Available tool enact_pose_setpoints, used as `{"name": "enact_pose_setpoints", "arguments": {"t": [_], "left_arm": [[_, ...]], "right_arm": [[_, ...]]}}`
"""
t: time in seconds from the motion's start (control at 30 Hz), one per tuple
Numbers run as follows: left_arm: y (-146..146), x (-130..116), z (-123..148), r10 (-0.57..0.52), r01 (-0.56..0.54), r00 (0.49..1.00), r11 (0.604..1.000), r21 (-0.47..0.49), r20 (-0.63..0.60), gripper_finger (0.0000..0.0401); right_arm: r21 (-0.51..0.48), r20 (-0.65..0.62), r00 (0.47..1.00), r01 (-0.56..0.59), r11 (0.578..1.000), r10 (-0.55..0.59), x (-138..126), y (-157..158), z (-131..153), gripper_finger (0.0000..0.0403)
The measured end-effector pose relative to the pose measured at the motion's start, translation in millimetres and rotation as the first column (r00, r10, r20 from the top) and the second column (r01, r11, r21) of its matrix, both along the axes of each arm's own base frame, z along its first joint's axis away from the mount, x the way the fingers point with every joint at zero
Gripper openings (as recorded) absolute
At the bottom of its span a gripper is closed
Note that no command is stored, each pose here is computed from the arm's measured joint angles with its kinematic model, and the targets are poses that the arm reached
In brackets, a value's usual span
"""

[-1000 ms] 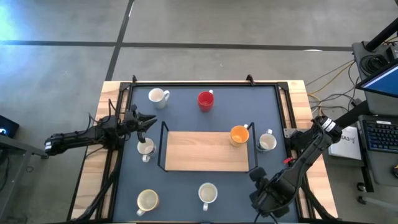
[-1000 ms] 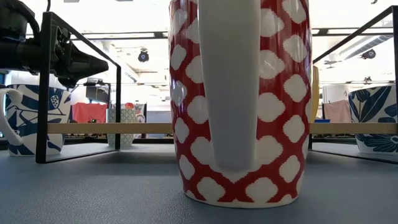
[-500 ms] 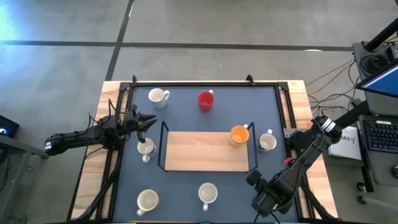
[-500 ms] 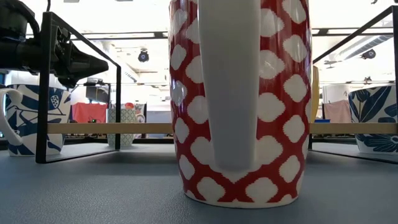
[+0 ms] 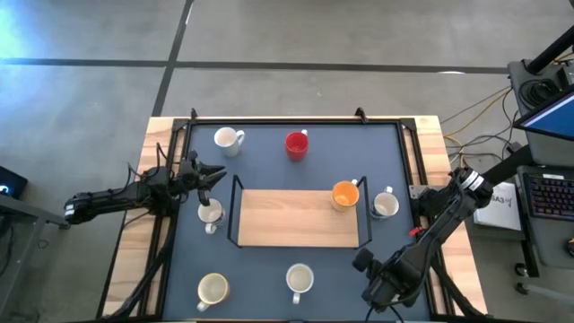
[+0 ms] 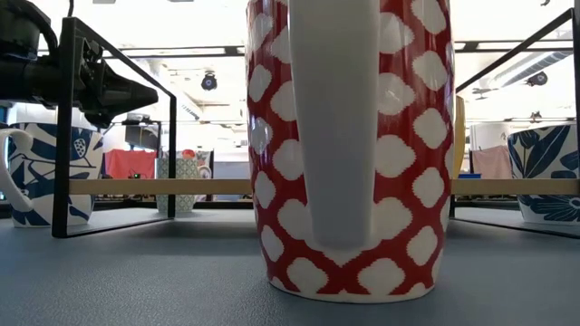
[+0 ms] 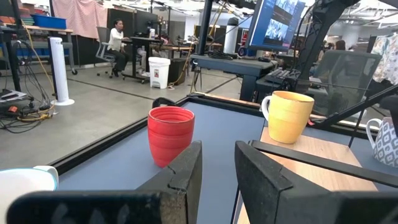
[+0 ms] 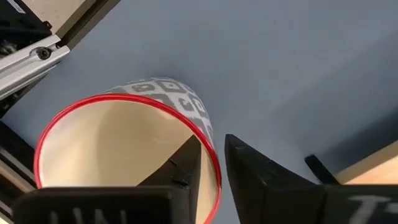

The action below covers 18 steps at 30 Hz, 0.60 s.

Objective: Place coffee mugs
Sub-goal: Put the gray cup on the shelf aligned with the other yellow cup

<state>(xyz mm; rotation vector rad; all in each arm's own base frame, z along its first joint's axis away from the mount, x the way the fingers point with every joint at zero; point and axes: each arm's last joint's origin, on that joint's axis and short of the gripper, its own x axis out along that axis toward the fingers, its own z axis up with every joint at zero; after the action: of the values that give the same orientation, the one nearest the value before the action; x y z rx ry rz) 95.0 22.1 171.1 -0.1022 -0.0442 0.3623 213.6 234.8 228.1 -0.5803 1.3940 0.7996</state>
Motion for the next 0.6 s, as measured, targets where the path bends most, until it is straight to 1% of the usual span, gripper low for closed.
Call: {"name": "enact_pose_setpoints", "arguments": {"t": [0.13,0.2,0.37,0.5,0.6], "left_arm": [[0.0,0.0,0.0,0.000,0.000,1.000,1.000,0.000,0.000,0.0078],[0.0,0.0,0.0,0.000,0.000,1.000,1.000,0.000,0.000,0.0078],[0.0,0.0,0.0,0.000,0.000,1.000,1.000,0.000,0.000,0.0078],[0.0,0.0,0.0,0.000,0.000,1.000,1.000,0.000,0.000,0.0078],[0.0,0.0,0.0,0.000,0.000,1.000,1.000,0.000,0.000,0.0078]], "right_arm": [[-0.010,-0.009,1.000,0.005,1.000,-0.005,-1.0,-1.3,-3.2,0.0028],[-0.008,-0.011,1.000,0.027,1.000,-0.027,-0.8,-1.1,-2.8,0.0017],[0.001,-0.023,0.989,0.144,0.990,-0.144,0.6,0.5,0.0,0.0013],[0.016,-0.047,0.954,0.297,0.955,-0.295,3.4,1.3,5.6,0.0012],[0.047,-0.096,0.909,0.410,0.911,-0.405,7.7,1.6,11.1,0.0013]]}}
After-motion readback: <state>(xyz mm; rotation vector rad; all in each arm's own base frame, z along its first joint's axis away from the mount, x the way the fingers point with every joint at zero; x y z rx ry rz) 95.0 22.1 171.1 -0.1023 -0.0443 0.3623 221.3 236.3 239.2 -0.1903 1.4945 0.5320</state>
